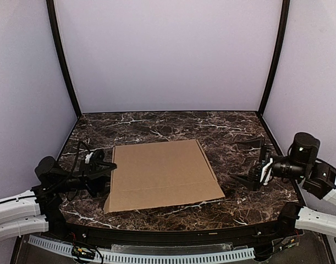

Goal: Fold the paper box

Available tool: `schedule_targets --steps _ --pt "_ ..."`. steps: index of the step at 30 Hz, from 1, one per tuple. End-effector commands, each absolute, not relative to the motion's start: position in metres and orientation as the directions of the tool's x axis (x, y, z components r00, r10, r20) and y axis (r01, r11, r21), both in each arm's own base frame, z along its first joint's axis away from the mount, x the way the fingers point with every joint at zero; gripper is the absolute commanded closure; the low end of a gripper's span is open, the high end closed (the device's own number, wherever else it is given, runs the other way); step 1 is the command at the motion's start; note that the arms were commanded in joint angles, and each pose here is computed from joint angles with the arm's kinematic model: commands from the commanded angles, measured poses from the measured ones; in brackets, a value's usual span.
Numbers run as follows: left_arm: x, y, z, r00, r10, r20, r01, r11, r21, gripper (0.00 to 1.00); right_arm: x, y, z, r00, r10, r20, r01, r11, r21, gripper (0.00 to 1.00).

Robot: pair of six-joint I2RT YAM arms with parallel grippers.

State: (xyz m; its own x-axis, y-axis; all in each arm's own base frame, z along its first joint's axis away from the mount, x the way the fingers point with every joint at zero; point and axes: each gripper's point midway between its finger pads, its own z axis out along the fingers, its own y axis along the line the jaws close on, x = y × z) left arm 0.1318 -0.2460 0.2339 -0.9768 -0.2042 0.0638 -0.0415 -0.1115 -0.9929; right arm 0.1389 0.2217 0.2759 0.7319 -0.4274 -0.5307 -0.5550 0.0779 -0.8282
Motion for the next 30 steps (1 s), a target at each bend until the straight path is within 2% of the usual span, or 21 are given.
schedule_targets --steps 1,10,13,19,30 --pt "0.127 -0.243 0.249 -0.976 -0.197 0.095 -0.074 -0.114 -0.991 0.99 0.152 0.223 0.261 0.845 -0.492 -0.210 -0.235 0.011 -0.972 0.01" --pt "0.122 -0.241 0.249 -0.978 -0.190 0.089 -0.074 -0.087 -0.994 0.99 0.133 0.265 0.257 0.914 -0.398 -0.082 -0.085 0.010 -0.996 0.01" --pt "0.120 -0.242 0.252 -0.981 -0.178 0.082 -0.067 -0.088 -0.994 0.99 0.126 0.277 0.259 0.928 -0.364 -0.075 -0.075 0.016 -0.997 0.01" --pt "0.118 -0.244 0.256 -0.986 -0.155 0.068 -0.054 -0.092 -0.994 0.99 0.112 0.292 0.260 0.942 -0.326 -0.078 -0.074 0.026 -0.997 0.01" --pt "0.114 -0.245 0.261 -0.991 -0.128 0.040 -0.027 -0.097 -0.995 0.99 0.097 0.286 0.229 0.921 -0.350 -0.171 -0.194 -0.032 -0.980 0.01"
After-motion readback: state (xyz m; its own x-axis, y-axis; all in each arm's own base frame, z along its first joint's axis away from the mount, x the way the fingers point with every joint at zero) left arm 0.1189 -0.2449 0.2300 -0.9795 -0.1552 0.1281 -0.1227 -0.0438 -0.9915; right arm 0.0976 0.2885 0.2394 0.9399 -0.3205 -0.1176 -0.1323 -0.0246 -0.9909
